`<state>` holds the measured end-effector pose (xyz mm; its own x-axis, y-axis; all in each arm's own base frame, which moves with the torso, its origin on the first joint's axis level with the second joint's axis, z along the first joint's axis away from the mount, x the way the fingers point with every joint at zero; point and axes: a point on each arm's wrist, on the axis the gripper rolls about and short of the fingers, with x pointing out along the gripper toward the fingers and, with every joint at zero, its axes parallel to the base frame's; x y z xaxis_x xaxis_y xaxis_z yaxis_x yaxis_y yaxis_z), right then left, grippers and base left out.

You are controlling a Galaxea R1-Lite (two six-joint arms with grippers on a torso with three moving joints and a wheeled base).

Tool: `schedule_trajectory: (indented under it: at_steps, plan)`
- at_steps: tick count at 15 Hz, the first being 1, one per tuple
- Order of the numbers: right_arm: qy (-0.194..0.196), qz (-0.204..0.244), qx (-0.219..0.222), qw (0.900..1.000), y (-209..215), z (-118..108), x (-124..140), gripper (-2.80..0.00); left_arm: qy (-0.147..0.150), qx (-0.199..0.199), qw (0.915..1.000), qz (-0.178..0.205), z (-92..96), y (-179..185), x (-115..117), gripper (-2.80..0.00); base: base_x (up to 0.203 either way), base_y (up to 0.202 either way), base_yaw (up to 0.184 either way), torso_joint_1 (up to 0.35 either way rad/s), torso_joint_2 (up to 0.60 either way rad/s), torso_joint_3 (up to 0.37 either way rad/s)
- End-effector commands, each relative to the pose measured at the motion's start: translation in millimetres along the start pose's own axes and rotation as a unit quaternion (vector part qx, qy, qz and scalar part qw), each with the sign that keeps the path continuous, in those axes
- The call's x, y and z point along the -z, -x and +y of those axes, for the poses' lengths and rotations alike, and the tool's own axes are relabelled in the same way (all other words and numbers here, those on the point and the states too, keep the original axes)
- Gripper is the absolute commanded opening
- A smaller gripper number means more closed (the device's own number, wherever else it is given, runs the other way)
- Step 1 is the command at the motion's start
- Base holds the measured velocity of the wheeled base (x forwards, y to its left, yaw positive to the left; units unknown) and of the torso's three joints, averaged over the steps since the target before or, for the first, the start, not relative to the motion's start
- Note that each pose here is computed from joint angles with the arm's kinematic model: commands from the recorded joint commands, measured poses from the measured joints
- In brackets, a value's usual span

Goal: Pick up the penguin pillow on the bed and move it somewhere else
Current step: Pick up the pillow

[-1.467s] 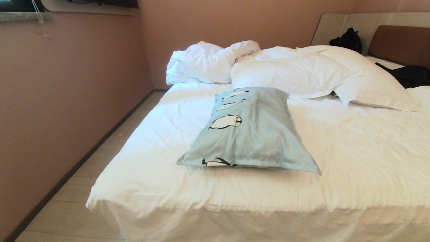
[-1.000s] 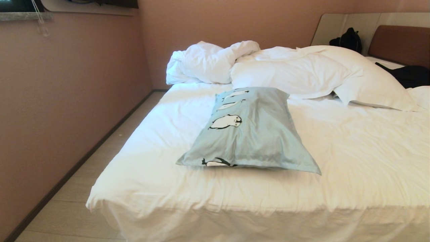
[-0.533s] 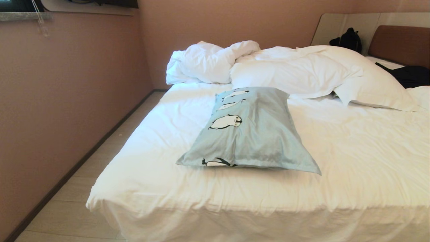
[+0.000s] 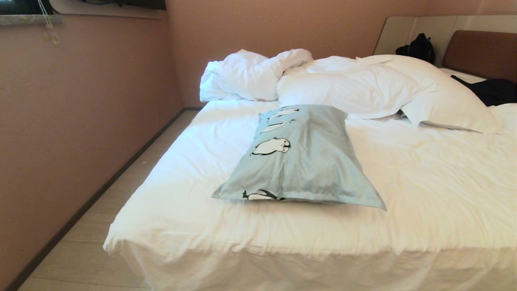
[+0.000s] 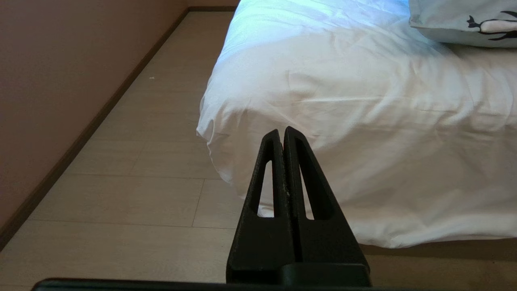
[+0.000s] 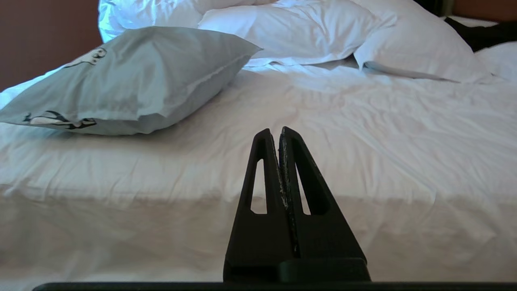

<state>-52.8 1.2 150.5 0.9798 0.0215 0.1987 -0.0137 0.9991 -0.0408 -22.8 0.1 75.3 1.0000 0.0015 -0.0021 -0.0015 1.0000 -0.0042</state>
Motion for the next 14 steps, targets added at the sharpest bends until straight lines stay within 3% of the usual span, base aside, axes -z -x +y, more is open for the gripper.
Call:
schedule_trajectory:
  at_steps: [1,5,9,11,14]
  plan:
    - [0.002,0.084,-0.023,0.996,-17.3,0.0,-10.5,-2.8,0.0,0.0,1.0,0.0,0.0,-0.1,0.4,-2.8,0.0,0.0,0.0,0.0,0.0,0.0]
    - [-0.003,0.137,-0.029,0.99,-83.7,-2.7,-34.9,-2.8,0.0,0.0,1.0,0.0,0.0,-0.1,0.4,-2.8,0.0,0.0,0.0,0.0,0.0,0.0]
    - [-0.012,0.172,-0.042,0.984,-180.5,-5.1,-47.5,-2.8,0.0,-0.001,1.0,0.0,0.0,-0.1,0.4,-2.8,0.0,0.0,0.0,0.0,0.0,0.0]
    - [-0.014,0.176,-0.052,0.983,-230.6,-3.9,-50.5,-2.8,0.0,0.0,1.0,0.0,0.0,-0.1,0.4,-2.8,0.0,0.0,0.0,0.0,0.0,0.0]
    - [-0.016,0.146,-0.083,0.986,-294.9,9.5,-65.1,-2.8,0.0,0.0,1.0,0.0,0.0,-0.1,0.4,-2.8,0.0,0.0,0.0,0.0,0.0,0.0]
